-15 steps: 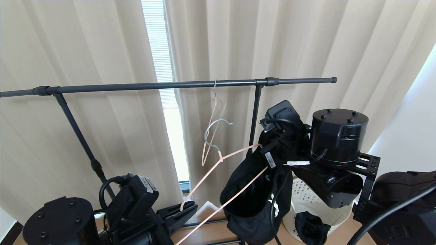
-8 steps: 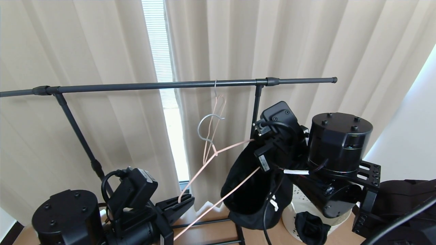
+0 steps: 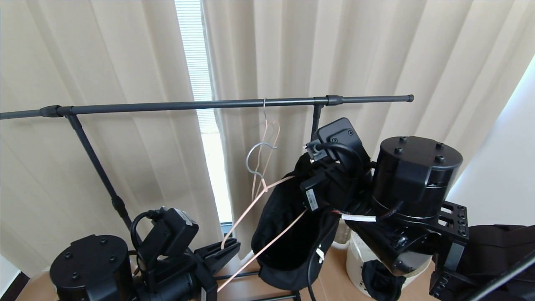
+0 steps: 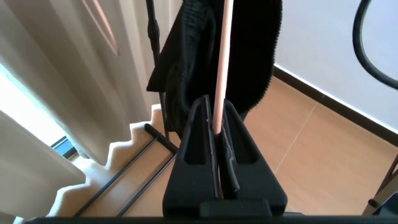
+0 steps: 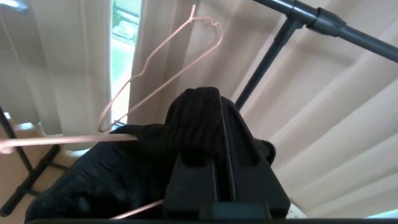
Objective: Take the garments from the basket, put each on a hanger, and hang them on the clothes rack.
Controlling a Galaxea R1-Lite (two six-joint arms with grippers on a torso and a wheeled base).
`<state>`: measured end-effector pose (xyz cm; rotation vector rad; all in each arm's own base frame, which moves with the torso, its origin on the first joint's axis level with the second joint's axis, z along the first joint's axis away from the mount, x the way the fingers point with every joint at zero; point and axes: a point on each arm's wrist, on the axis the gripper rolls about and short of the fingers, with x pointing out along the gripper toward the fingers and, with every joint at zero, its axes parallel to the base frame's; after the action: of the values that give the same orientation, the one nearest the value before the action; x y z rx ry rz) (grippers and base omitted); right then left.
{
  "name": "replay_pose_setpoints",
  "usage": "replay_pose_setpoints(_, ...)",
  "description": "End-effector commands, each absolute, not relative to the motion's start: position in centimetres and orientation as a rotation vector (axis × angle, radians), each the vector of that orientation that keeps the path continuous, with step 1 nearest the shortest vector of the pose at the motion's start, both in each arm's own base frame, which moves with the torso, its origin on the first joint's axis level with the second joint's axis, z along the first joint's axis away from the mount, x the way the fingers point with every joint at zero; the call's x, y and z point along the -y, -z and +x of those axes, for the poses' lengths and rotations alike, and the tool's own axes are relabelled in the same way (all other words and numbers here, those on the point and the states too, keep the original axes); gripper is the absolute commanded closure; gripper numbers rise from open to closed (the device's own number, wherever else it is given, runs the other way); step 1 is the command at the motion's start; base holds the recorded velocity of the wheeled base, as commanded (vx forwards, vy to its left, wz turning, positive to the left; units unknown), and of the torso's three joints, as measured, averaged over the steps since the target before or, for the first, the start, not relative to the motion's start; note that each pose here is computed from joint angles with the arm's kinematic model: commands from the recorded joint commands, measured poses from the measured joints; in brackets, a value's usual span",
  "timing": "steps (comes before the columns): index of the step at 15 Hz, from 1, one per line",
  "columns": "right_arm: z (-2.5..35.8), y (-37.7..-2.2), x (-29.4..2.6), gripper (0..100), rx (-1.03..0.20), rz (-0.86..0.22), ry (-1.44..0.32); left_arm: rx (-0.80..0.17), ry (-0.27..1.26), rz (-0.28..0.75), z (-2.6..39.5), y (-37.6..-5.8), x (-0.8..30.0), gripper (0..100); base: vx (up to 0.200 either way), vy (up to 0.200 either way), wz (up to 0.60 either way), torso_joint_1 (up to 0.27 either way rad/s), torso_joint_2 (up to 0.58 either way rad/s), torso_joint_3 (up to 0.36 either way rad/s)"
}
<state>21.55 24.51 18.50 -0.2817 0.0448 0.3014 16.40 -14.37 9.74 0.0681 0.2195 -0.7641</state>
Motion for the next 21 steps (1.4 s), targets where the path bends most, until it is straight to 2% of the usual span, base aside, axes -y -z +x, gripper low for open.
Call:
replay_pose_setpoints(1, 20.9, -18.5, -25.2, 100, -0.042, -0.271, -0.330, -0.227, 0.767, 0.072, 16.4, -9.4, 14.5, 100, 0.000, 0.000, 0.00, 0.000, 0.00, 0.000)
replay_pose_setpoints(7, 18.8, -18.9, -26.6, 100, -0.028, -0.218, -0.401, -0.233, 0.775, 0.075, 16.3, -9.3, 14.6, 100, 0.000, 0.000, 0.00, 0.000, 0.00, 0.000)
replay_pose_setpoints(12, 17.2, -20.7, -27.0, 100, 0.006, -0.128, -0.430, -0.231, 0.778, 0.071, 16.2, -9.3, 14.6, 100, 0.000, 0.000, 0.00, 0.000, 0.00, 0.000)
replay_pose_setpoints(15, 17.5, -21.1, -27.1, 100, 0.014, -0.106, -0.422, -0.226, 0.785, 0.070, 16.1, -9.4, 14.7, 100, 0.000, 0.000, 0.00, 0.000, 0.00, 0.000)
replay_pose_setpoints(19, 19.0, -21.4, -26.5, 100, 0.018, -0.097, -0.374, -0.136, 0.810, 0.047, 15.1, -10.3, 14.6, 100, 0.000, 0.000, 0.00, 0.000, 0.00, 0.000)
replay_pose_setpoints(21, 19.0, -21.2, -26.5, 100, 0.014, -0.100, -0.374, -0.132, 0.809, 0.048, 15.1, -10.3, 14.6, 100, 0.000, 0.000, 0.00, 0.000, 0.00, 0.000)
